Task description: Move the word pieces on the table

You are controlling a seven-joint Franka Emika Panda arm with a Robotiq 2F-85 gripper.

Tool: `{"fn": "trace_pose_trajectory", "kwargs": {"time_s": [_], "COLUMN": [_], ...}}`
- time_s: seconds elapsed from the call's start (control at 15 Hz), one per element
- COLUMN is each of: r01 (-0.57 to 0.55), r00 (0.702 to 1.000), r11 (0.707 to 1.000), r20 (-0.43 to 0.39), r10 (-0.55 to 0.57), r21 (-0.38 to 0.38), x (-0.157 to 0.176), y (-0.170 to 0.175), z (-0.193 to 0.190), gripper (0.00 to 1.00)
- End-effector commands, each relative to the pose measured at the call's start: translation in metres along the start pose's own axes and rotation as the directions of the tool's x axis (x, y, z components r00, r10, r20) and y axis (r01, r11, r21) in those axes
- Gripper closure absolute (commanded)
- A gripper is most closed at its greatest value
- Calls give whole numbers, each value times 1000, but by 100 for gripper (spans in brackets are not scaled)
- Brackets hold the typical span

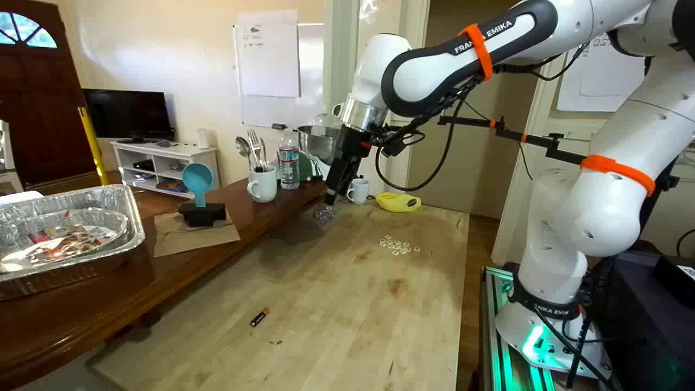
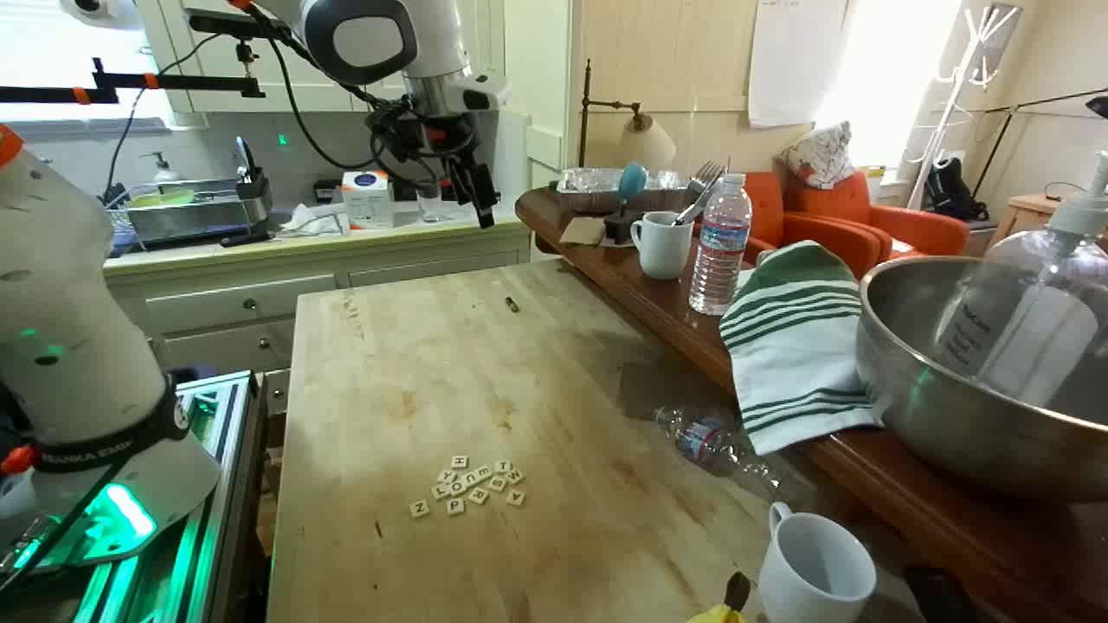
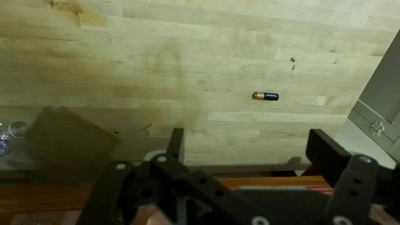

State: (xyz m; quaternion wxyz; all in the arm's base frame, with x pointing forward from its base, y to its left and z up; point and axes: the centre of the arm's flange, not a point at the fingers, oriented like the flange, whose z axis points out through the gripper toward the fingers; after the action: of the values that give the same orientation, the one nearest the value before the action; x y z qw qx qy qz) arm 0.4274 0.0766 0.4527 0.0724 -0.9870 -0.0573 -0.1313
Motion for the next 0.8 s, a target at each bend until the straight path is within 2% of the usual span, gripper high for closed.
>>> {"fn": "trace_pose_trajectory", "kwargs": {"time_s": [0.0, 0.33, 0.73], "r01": [0, -6, -110], "r00": [1000, 1000, 993], "r11": [1000, 1000, 991], "r20": [0, -4, 26], "r10": [0, 6, 113], "r21": [0, -5, -74], "x": [0, -3, -38], "y": [0, 4, 54], "z": [0, -1, -9], "gripper": [0, 0, 0]}}
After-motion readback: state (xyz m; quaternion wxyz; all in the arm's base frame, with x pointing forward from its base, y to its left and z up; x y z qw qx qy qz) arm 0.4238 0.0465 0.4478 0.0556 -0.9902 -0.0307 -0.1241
